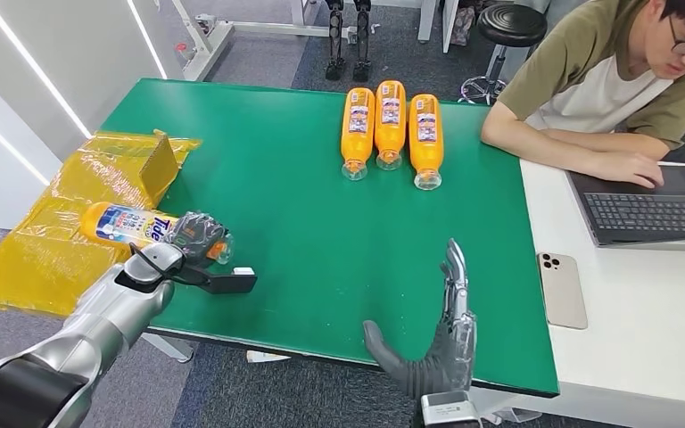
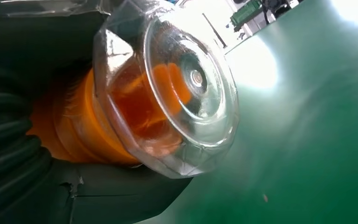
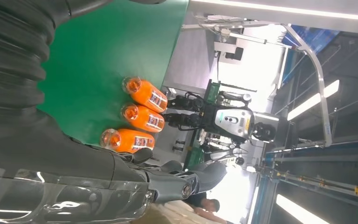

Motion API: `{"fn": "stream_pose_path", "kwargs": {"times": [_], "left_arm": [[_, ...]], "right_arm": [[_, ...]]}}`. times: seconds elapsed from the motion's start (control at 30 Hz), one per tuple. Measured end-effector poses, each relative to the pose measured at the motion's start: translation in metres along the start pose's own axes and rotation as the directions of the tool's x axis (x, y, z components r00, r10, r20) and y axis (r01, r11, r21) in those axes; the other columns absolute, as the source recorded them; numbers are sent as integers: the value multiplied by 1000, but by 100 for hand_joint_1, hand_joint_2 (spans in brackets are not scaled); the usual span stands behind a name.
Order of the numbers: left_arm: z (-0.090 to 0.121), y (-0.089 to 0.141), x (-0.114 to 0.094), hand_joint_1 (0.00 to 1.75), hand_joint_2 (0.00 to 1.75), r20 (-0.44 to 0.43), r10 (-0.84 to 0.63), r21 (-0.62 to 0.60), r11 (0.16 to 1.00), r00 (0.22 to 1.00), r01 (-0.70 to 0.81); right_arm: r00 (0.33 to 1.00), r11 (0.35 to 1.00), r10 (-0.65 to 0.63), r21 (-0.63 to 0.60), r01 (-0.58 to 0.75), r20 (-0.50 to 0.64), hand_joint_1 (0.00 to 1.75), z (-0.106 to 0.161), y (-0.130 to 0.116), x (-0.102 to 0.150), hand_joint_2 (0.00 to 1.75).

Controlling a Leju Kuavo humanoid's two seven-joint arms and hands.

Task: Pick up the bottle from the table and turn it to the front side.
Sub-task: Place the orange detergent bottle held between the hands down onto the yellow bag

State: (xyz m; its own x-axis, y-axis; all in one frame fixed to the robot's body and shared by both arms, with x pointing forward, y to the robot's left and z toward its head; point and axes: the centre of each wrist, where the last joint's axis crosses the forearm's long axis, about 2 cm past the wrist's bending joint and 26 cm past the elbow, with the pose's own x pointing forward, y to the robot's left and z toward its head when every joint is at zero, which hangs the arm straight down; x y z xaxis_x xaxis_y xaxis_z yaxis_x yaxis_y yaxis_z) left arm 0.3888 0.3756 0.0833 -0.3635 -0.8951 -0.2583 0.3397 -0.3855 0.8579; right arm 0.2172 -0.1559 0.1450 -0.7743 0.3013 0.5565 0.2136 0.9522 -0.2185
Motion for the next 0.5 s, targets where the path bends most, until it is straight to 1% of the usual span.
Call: {"fn": "stream_pose_path", "kwargs": {"times": [0.03, 0.07, 0.1, 0.13, 0.17, 0.33, 0.5], "left_arm": [[0, -2, 2, 114, 175, -1, 4, -3, 1000, 1000, -4], [1, -4, 4, 70, 175, -4, 7, -7, 1000, 1000, -7], [1, -6, 5, 35, 175, -9, 11, -10, 1000, 1000, -11], [1, -8, 6, 4, 175, -16, 14, -13, 1000, 1000, -14], [1, -9, 7, 0, 175, -23, 17, -16, 1000, 1000, -17], [0, -9, 11, 0, 175, -54, 35, -18, 999, 998, -36], [-1, -7, 11, 0, 175, -65, 70, -9, 997, 995, -71]], "right_arm": [[1000, 1000, -1, 1, 1, -2, 0, 0, 0, 0, 175], [1000, 1000, -2, 2, 2, -3, 0, 0, 0, 0, 175], [1000, 1000, -4, 3, 4, -4, 0, 0, 1, 0, 175], [1000, 1000, -5, 4, 5, -4, 0, 0, 1, 0, 175], [1000, 1000, -6, 5, 6, -3, 0, -1, 1, 1, 175], [1000, 1000, -7, 8, 7, 1, 0, 0, 1, 1, 175], [1000, 1000, -4, 10, 4, 7, 0, 0, 1, 1, 175]]}}
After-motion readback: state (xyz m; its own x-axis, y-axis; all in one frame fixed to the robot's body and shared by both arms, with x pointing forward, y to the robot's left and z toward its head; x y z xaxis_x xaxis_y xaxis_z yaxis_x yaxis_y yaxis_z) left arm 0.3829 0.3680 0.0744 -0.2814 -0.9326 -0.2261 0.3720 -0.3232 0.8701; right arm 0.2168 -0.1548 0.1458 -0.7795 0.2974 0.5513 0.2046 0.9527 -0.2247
